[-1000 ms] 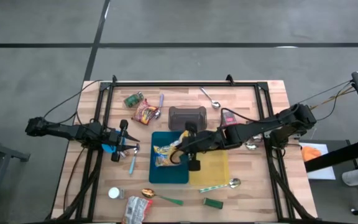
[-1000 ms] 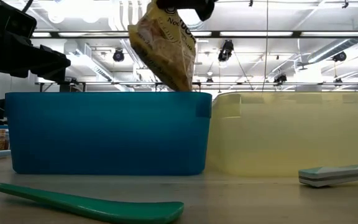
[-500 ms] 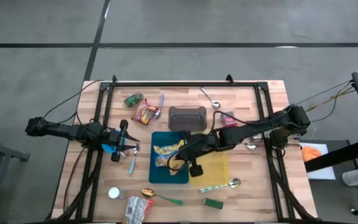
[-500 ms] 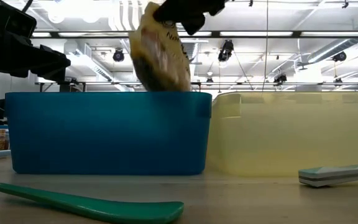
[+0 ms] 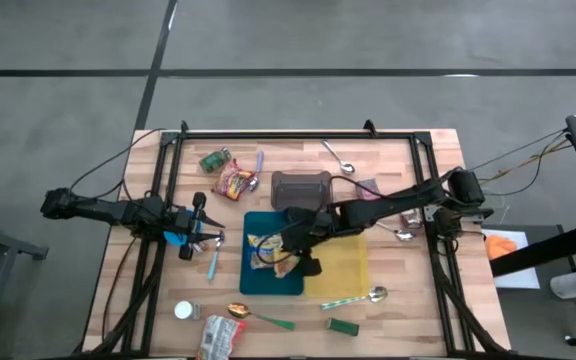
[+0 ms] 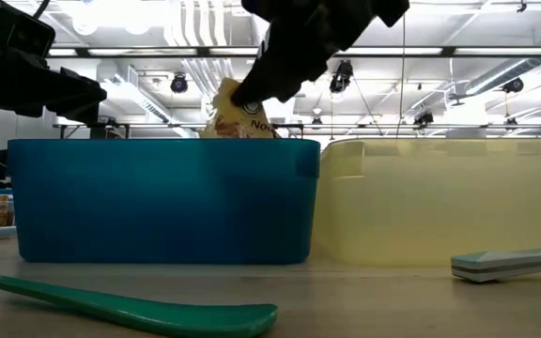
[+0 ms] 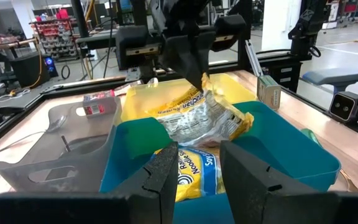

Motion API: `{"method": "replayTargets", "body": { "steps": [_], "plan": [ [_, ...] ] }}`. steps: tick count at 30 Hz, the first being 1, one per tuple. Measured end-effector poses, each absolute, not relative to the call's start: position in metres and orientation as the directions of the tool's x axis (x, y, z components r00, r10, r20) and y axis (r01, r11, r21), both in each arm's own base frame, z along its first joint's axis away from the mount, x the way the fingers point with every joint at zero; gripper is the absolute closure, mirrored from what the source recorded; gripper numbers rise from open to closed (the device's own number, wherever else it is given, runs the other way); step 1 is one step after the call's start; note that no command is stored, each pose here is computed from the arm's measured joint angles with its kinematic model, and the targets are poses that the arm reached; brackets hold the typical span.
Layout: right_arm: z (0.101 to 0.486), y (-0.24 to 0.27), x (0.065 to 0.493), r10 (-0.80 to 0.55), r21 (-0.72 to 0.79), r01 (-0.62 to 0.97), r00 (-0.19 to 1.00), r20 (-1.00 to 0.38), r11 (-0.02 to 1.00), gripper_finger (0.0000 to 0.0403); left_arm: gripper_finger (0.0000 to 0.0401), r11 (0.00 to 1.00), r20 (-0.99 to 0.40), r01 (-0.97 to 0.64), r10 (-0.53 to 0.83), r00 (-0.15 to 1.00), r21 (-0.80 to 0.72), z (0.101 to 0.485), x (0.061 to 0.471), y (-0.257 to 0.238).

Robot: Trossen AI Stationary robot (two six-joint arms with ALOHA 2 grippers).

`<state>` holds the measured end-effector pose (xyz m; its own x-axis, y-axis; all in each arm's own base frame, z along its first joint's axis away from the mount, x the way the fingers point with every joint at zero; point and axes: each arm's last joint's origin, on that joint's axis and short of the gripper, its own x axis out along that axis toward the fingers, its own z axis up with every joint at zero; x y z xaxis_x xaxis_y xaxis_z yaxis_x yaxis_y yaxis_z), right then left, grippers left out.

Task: Pick & Place Food Item
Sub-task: Put the yellow noodle pack into the blue bin

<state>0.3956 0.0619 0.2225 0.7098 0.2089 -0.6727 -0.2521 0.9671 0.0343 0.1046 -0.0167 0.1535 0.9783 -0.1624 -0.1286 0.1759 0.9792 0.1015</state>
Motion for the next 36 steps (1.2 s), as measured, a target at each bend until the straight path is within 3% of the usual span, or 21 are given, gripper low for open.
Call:
{"method": "replayTargets", "body": {
  "steps": [7, 19, 25, 36],
  "plan": [
    [0.219, 0.056, 0.396, 0.248, 0.108, -0.241, 0.685, -0.685, 0.964, 0.0376, 0.0282, 0.979, -0.129, 0.176, -0.162, 0.978, 0.101, 0.154, 0.105, -0.017],
    [0.219, 0.055, 0.400, 0.249, 0.053, -0.285, 0.713, -0.656, 0.957, 0.0228, 0.0281, 0.979, -0.129, 0.176, -0.162, 0.978, 0.099, 0.154, 0.105, -0.017],
    [0.222, 0.053, 0.403, 0.199, -0.009, -0.262, 0.754, -0.626, 0.965, 0.0174, 0.0281, 0.979, -0.129, 0.176, -0.162, 0.978, 0.099, 0.154, 0.105, -0.017],
    [0.227, 0.046, 0.408, 0.065, -0.168, -0.197, 0.812, -0.581, 0.966, 0.0134, 0.0281, 0.979, -0.128, 0.176, -0.162, 0.978, 0.100, 0.154, 0.105, -0.017]
  ]
}}
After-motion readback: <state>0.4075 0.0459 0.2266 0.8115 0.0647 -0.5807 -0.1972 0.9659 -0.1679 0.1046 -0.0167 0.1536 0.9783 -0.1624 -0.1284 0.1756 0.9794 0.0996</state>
